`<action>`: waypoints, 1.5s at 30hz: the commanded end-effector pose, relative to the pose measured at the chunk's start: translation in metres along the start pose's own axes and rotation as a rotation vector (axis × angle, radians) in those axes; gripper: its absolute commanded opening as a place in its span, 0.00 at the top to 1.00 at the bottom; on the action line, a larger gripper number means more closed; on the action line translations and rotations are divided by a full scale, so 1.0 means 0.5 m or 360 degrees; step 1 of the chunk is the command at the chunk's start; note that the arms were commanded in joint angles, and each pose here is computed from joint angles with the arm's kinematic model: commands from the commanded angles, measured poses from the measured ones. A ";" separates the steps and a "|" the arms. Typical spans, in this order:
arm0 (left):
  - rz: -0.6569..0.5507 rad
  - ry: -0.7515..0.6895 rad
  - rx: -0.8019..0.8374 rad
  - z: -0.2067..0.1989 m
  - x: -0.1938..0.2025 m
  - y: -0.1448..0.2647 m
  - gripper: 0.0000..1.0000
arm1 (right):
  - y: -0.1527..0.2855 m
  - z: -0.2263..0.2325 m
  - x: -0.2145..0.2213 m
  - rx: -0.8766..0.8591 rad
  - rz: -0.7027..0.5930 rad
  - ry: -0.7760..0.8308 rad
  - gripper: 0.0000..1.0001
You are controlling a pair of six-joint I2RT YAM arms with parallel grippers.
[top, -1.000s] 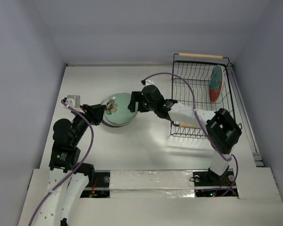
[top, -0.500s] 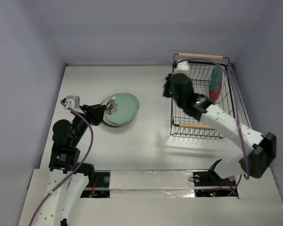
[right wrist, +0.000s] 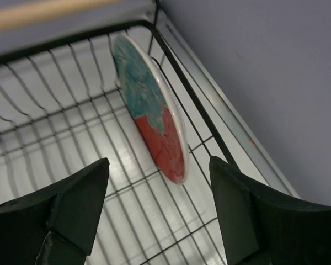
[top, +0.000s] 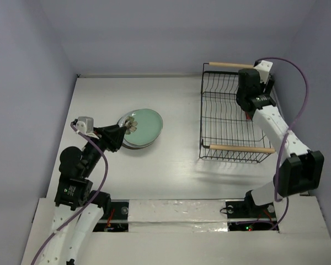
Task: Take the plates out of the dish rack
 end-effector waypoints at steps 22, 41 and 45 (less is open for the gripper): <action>-0.0192 -0.0059 0.0088 -0.042 -0.072 0.036 0.64 | -0.165 -0.036 0.067 0.0321 0.0126 0.0367 0.59; -0.0183 -0.0058 0.0095 -0.043 -0.069 0.033 0.64 | -0.070 -0.066 -0.062 0.0316 -0.0050 0.0311 1.00; -0.0175 -0.0056 0.0091 -0.041 -0.066 0.029 0.64 | -0.028 -0.062 -0.095 0.0288 -0.0094 0.0311 1.00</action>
Point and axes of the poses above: each gripper's point midway between its finger pads, its own y axis back along the fingers, its own z axis along the line the jaws close on, x = y × z, the point moved 2 cm from there along y, back along the fingers, and after that the axes turned 9 degrees about -y, right-handed, at the moved point
